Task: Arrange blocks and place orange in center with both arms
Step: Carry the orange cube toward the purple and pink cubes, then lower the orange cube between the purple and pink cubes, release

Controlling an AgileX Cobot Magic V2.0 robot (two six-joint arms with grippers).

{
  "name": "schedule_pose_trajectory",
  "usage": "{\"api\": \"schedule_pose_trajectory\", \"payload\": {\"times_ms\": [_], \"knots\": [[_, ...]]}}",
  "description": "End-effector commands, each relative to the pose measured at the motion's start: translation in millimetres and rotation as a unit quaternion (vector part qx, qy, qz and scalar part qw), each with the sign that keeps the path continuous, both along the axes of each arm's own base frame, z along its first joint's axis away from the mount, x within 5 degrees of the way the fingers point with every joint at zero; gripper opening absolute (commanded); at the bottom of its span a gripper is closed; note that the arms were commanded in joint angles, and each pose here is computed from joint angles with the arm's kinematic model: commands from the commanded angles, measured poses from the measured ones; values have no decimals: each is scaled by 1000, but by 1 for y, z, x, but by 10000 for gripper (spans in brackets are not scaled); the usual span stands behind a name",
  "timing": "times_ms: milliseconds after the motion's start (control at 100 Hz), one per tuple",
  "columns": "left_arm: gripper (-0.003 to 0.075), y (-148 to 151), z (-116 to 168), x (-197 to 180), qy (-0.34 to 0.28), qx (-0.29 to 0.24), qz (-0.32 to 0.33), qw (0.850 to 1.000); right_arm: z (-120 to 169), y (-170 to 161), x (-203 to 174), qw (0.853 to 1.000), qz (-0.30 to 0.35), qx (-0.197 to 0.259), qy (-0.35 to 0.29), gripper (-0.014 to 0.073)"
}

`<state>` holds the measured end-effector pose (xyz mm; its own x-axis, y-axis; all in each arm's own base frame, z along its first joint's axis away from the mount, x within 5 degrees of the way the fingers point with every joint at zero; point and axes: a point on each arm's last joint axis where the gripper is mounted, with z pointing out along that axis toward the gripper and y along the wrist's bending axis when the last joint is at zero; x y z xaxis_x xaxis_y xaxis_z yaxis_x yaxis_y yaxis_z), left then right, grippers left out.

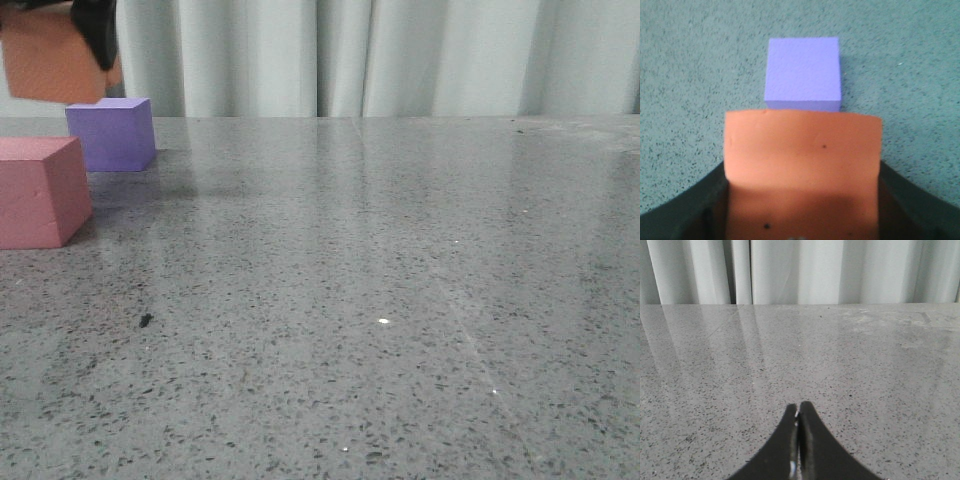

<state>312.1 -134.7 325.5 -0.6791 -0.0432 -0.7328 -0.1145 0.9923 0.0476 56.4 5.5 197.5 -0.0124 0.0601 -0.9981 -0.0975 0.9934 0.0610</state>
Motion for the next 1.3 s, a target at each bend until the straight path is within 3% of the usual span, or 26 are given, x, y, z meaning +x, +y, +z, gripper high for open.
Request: {"api": "schedule_pose_trajectory", "payload": {"times_ms": [0,790,1290], "knots": [[12,6,21,-3,-50,-19,-17,998,13,0,-2,999,0,2,-55,-67],[12,11,5,12,-44,-18,-31,998,13,0,-2,999,0,2,-55,-67],[12,7,-37,19,-6,-22,-47,999,13,0,-2,999,0,2,-55,-67]]}}
